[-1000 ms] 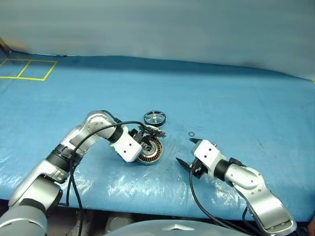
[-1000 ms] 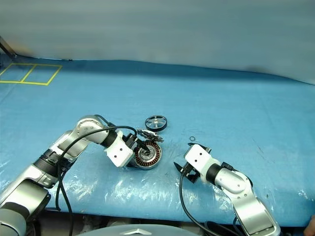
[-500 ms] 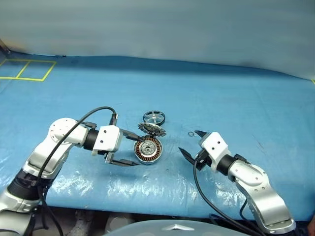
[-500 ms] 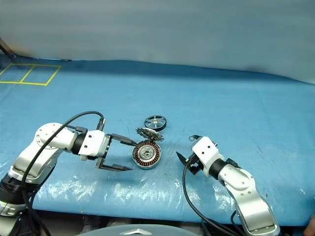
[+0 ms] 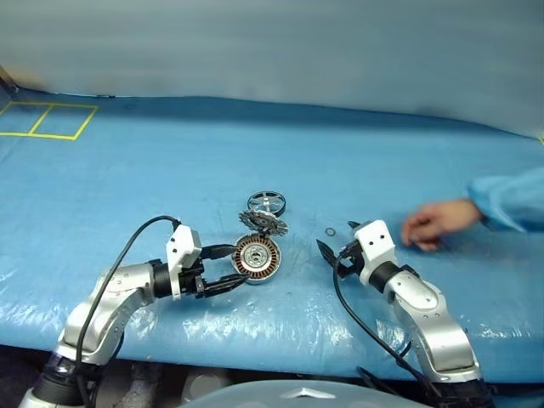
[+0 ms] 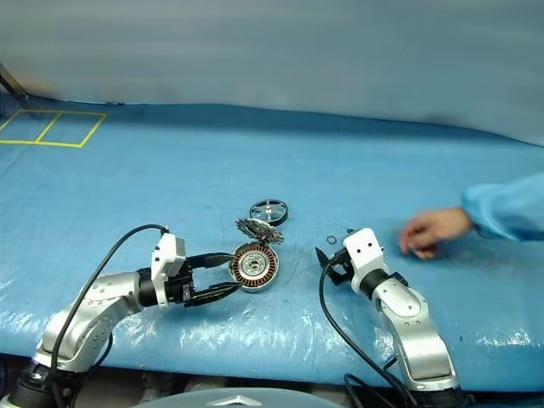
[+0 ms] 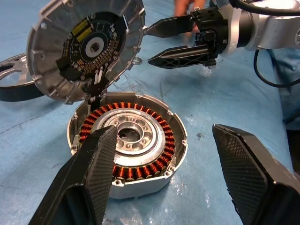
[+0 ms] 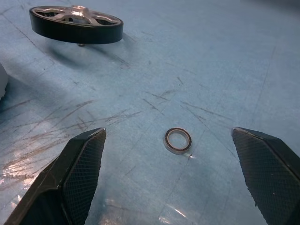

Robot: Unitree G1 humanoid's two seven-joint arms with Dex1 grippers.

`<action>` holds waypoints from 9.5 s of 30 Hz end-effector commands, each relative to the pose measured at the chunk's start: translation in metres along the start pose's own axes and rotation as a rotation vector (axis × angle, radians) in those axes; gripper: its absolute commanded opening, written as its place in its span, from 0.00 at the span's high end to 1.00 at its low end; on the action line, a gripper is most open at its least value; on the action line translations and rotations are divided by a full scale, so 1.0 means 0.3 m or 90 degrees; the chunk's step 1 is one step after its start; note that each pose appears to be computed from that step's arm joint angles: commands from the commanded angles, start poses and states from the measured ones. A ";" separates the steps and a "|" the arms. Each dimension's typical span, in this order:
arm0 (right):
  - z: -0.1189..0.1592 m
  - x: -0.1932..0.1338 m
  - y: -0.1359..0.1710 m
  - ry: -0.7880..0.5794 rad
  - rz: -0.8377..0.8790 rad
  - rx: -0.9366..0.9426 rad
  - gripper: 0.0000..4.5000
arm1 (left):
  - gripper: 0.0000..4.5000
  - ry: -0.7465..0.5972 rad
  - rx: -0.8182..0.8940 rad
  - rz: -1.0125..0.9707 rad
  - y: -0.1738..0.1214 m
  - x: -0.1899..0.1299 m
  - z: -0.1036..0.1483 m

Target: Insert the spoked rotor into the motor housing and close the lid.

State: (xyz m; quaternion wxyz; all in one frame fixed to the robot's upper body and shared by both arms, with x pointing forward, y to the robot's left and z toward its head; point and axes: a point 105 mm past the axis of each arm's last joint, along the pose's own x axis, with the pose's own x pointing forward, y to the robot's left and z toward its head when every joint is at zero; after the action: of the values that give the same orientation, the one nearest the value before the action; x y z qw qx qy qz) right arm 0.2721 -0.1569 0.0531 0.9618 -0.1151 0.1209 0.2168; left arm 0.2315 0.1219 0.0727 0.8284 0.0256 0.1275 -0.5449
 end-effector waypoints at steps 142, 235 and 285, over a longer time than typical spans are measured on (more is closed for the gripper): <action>0.151 -0.194 0.279 -0.034 0.315 -0.004 0.00 | 0.85 0.059 0.301 -0.111 0.043 0.171 0.017; 0.218 -0.054 0.315 -0.091 0.377 -0.012 0.93 | 0.41 0.034 0.037 0.074 0.020 -0.077 -0.017; 0.249 0.066 0.338 -0.121 0.435 0.030 0.93 | 0.41 -0.021 0.055 0.132 0.004 -0.049 -0.017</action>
State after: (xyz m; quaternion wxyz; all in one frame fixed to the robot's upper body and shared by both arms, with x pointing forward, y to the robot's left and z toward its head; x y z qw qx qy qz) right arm 0.2597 -0.0399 0.0688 0.8429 -0.0419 0.1165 0.5236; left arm 0.2233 0.1354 0.0629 0.8768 0.0730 0.1021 -0.4642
